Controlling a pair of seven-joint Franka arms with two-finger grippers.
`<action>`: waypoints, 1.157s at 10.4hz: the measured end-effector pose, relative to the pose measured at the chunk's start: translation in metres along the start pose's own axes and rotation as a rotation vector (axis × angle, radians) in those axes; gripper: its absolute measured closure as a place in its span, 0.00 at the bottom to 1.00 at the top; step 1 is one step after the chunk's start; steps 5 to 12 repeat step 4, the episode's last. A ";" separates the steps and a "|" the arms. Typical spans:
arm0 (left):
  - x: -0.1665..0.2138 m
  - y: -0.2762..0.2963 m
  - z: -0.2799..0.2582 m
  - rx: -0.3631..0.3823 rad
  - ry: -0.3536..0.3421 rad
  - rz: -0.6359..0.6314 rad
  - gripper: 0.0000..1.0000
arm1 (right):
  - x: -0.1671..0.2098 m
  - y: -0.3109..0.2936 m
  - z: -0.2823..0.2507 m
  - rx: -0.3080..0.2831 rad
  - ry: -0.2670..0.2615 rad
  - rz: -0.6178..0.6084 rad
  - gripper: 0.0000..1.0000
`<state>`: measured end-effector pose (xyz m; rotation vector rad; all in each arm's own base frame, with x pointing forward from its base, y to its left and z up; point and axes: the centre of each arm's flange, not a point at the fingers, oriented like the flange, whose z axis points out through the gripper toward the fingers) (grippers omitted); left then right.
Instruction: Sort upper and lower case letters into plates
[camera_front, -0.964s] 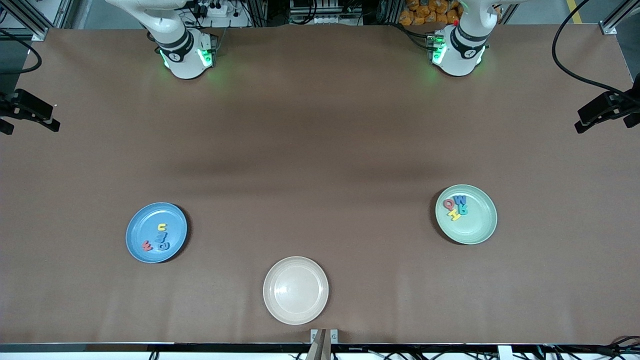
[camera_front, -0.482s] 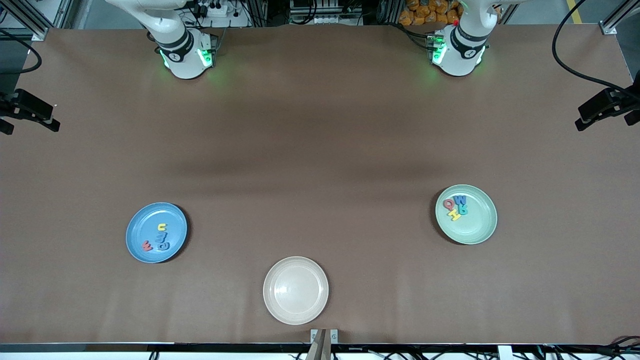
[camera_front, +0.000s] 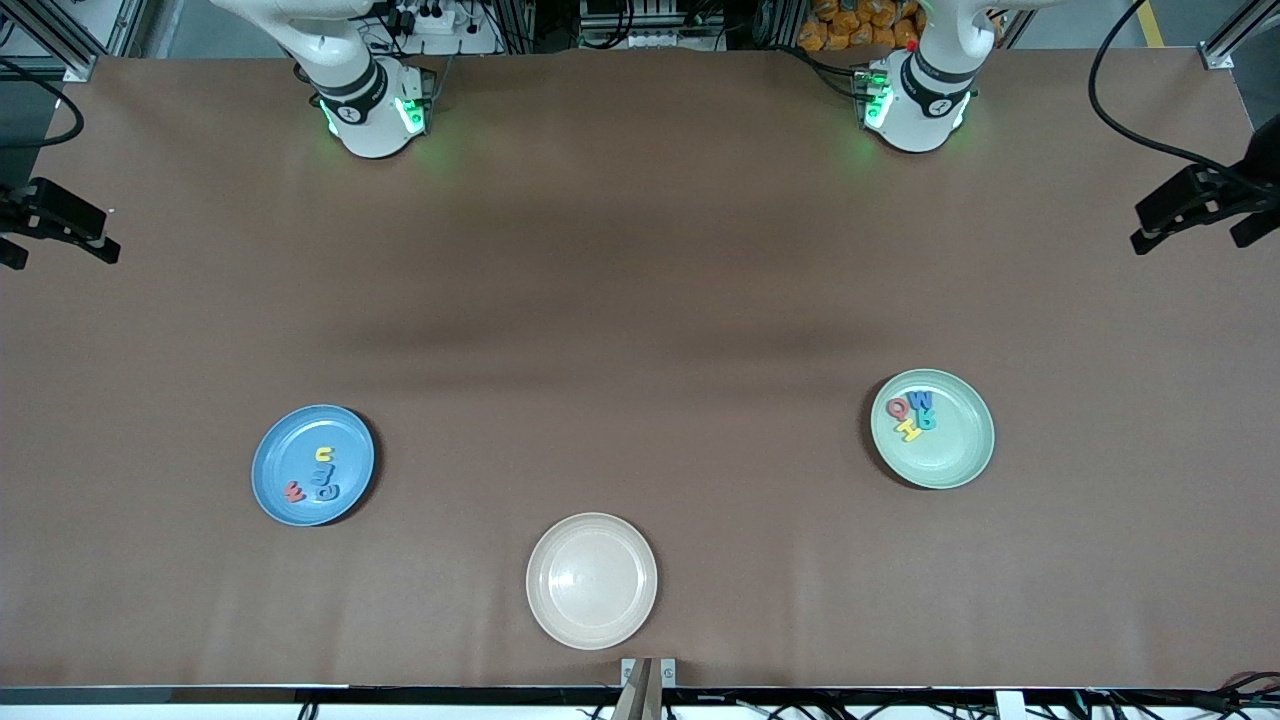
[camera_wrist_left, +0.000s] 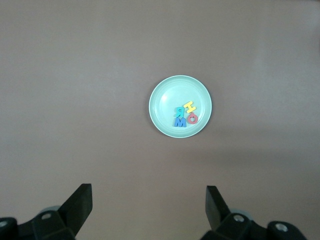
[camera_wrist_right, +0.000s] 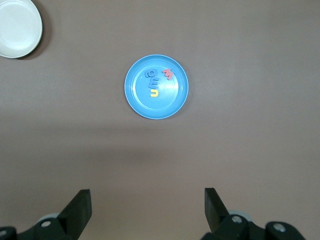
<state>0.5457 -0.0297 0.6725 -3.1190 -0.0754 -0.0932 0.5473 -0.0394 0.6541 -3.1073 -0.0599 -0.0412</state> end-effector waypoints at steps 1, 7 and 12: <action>0.000 -0.001 0.000 0.000 0.000 -0.002 0.00 | 0.000 0.000 0.000 0.000 0.000 0.000 0.00; 0.001 -0.006 0.000 0.001 0.000 -0.010 0.00 | 0.000 0.000 0.000 0.000 0.000 0.000 0.00; 0.001 -0.006 0.000 0.001 0.000 -0.010 0.00 | 0.000 0.000 0.000 0.000 0.000 0.000 0.00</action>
